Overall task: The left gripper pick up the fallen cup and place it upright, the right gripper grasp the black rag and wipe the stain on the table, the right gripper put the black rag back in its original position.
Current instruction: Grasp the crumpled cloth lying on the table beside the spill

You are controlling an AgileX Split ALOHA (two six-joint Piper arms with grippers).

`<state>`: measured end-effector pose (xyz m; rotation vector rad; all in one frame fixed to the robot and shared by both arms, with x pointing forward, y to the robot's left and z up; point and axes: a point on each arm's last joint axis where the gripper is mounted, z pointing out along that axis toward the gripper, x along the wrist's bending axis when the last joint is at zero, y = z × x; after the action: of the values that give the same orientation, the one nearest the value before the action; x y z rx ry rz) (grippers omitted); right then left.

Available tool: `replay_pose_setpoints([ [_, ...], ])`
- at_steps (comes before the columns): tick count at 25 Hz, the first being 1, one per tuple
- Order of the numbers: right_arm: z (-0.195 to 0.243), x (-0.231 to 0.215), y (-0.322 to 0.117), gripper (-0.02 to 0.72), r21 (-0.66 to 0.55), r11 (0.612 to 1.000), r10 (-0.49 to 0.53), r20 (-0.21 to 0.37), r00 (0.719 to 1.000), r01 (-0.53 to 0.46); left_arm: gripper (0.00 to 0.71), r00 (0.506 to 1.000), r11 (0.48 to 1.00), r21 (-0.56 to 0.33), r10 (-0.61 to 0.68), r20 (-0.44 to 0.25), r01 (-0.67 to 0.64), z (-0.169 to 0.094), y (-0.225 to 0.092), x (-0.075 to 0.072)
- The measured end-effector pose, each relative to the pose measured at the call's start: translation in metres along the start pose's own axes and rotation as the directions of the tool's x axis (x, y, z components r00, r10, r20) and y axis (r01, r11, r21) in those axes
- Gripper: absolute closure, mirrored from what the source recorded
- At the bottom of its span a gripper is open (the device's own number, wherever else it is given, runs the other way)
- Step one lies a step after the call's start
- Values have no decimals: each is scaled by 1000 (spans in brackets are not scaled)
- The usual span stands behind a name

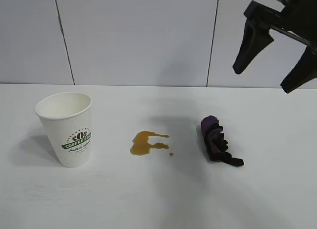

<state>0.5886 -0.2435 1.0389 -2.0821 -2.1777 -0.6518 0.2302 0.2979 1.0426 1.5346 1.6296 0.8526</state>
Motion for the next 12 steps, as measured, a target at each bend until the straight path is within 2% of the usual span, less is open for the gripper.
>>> replay_pose_setpoints([
  [5, 33, 5, 14, 75, 78, 996, -42, 32, 999, 39, 16, 1000, 1000, 0, 0, 0, 0, 0, 0, 0],
  [9, 72, 18, 11, 75, 170, 981, -115, 100, 988, 97, 16, 1000, 1000, 0, 0, 0, 0, 0, 0, 0],
  [12, 94, 26, 10, 75, 181, 977, -139, 126, 982, 115, 16, 1000, 1000, 0, 0, 0, 0, 0, 0, 0],
])
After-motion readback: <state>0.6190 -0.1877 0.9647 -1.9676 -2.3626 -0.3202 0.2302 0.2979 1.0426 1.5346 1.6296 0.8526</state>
